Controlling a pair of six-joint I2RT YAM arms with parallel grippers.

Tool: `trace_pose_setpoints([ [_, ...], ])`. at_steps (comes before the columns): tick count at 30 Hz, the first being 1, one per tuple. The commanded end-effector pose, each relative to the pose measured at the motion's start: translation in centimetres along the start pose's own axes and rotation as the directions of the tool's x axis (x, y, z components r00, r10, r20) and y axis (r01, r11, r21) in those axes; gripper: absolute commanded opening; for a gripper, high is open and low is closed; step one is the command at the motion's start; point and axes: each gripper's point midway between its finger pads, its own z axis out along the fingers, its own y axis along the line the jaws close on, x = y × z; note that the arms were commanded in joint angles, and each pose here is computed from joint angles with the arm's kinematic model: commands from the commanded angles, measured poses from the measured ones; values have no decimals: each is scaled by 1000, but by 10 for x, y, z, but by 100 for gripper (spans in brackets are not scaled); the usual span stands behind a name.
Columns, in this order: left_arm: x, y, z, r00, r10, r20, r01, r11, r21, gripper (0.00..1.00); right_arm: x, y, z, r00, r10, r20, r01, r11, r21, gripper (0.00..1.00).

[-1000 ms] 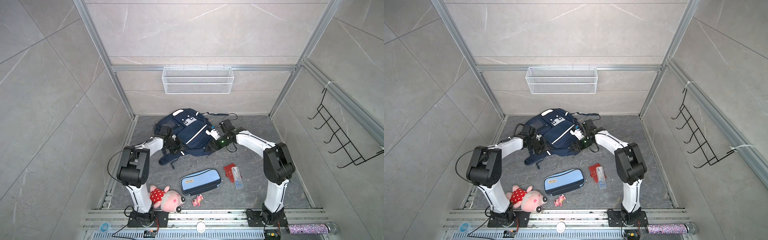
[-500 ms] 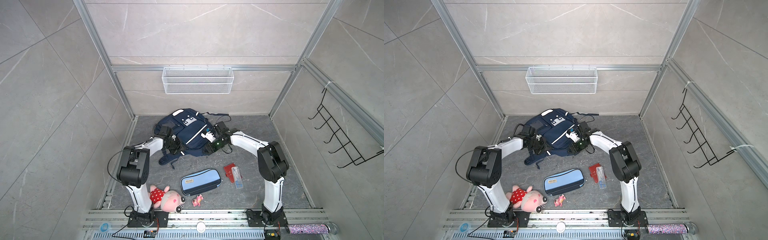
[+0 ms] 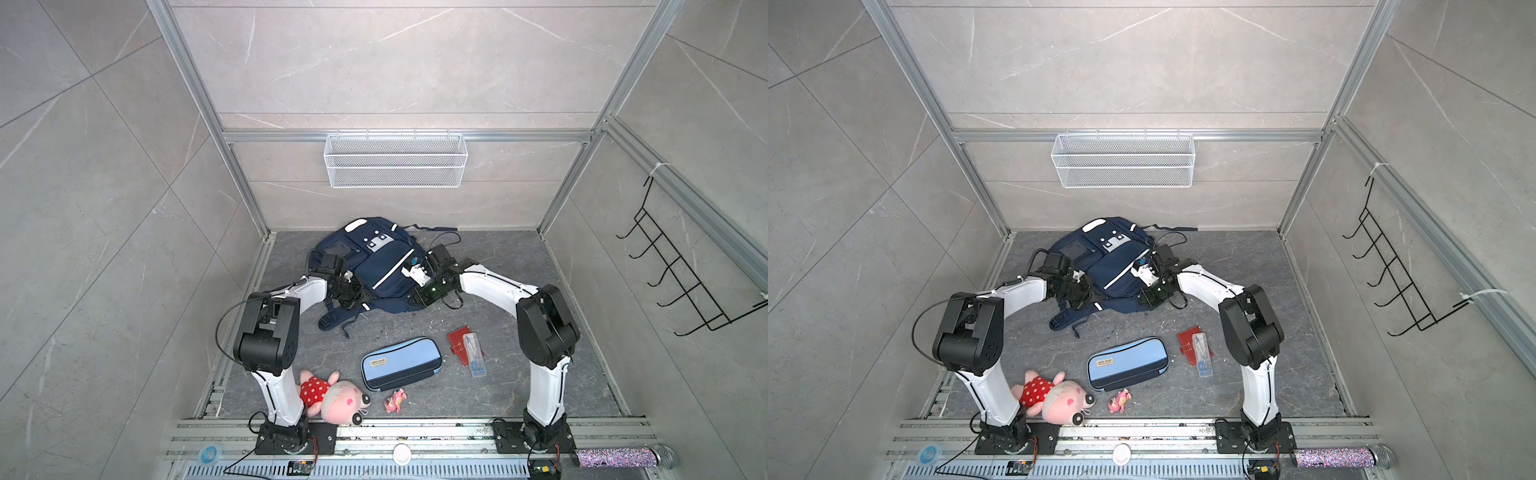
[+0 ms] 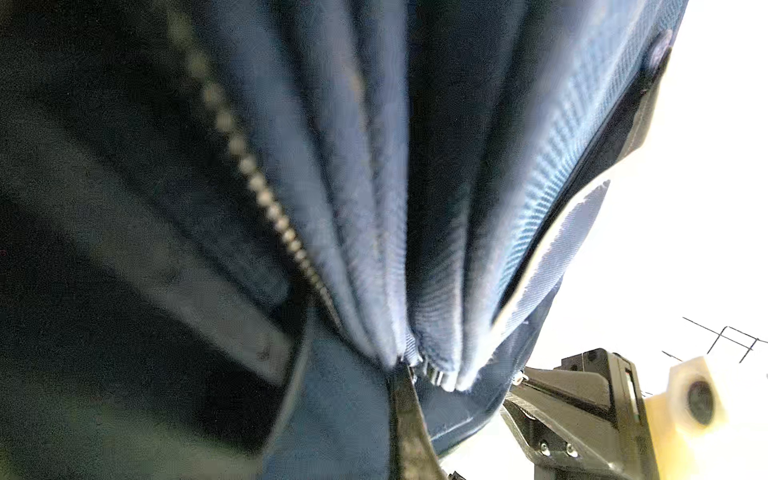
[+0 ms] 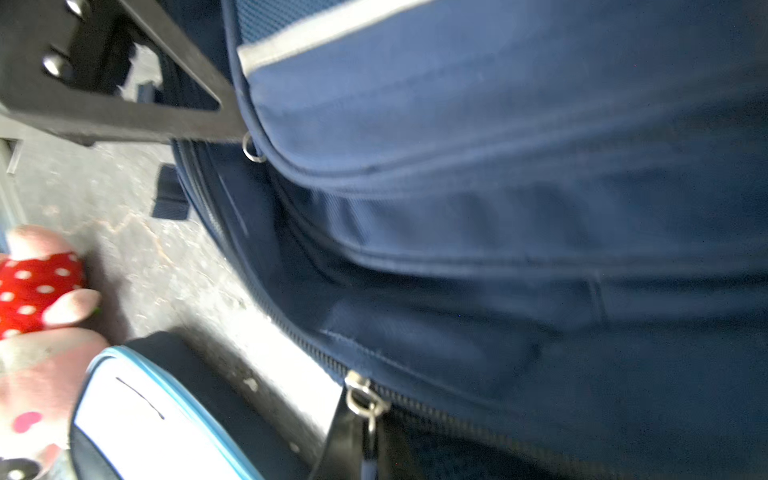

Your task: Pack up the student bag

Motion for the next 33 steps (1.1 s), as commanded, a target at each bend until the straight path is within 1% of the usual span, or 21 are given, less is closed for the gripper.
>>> trace_pose_setpoints([
  [1,-18,-8,-10,995,45,90,-46,999,4,0,16,-35,-24,995,103,14,-103,982,158,0],
  [3,-20,-6,-12,993,66,100,-64,998,-26,0,25,-49,-30,985,169,23,-170,967,192,0],
  [5,-21,-4,-17,990,89,110,-83,995,-60,0,34,-67,-38,968,247,39,-249,941,229,0],
  [9,-22,-1,-23,984,132,116,-119,986,-114,0,46,-101,-54,916,389,93,-399,877,268,0],
  [12,-24,2,-27,979,158,127,-138,979,-149,0,53,-121,-62,879,459,128,-476,834,281,0],
  [13,-25,1,-28,975,180,129,-157,973,-167,0,55,-127,-64,867,478,141,-498,820,281,0],
  [14,-24,-2,-28,967,226,119,-198,958,-209,0,56,-131,-65,859,489,150,-511,813,279,0],
  [15,-26,-8,-28,951,289,110,-252,931,-264,0,55,-132,-64,859,488,154,-512,812,279,0],
  [16,-25,-18,-24,929,360,81,-318,893,-317,0,56,-133,-65,862,482,156,-507,814,283,0],
  [17,-24,-27,-19,914,401,55,-360,868,-342,0,56,-131,-64,863,479,158,-505,816,282,0],
  [18,-22,-38,-11,904,426,32,-390,854,-343,0,57,-129,-66,863,478,167,-506,817,278,0],
  [19,-23,-48,-4,901,432,29,-401,857,-325,0,60,-125,-66,863,474,172,-505,820,271,0],
  [20,-25,-54,2,906,422,39,-392,869,-303,0,62,-122,-68,865,468,178,-500,824,267,0],
  [22,-33,-68,15,924,374,83,-347,908,-236,0,70,-113,-69,870,459,178,-492,830,262,0],
  [24,-42,-81,26,935,338,104,-317,932,-174,0,75,-99,-66,879,449,161,-476,845,243,0],
  [26,-50,-92,35,937,332,107,-316,938,-141,0,76,-76,-57,901,415,127,-433,873,225,0],
  [28,-63,-96,40,936,330,124,-311,939,-149,0,72,-43,-46,933,347,92,-358,914,189,0],
  [30,-80,-94,42,940,306,151,-285,947,-148,0,67,-13,-36,945,316,84,-324,938,121,0],
  [31,-87,-94,43,942,293,162,-272,952,-141,7,64,-2,-32,944,317,88,-324,942,81,0],
  [33,-98,-95,40,942,288,173,-267,954,-135,47,56,13,-25,937,332,106,-335,942,12,0],
])
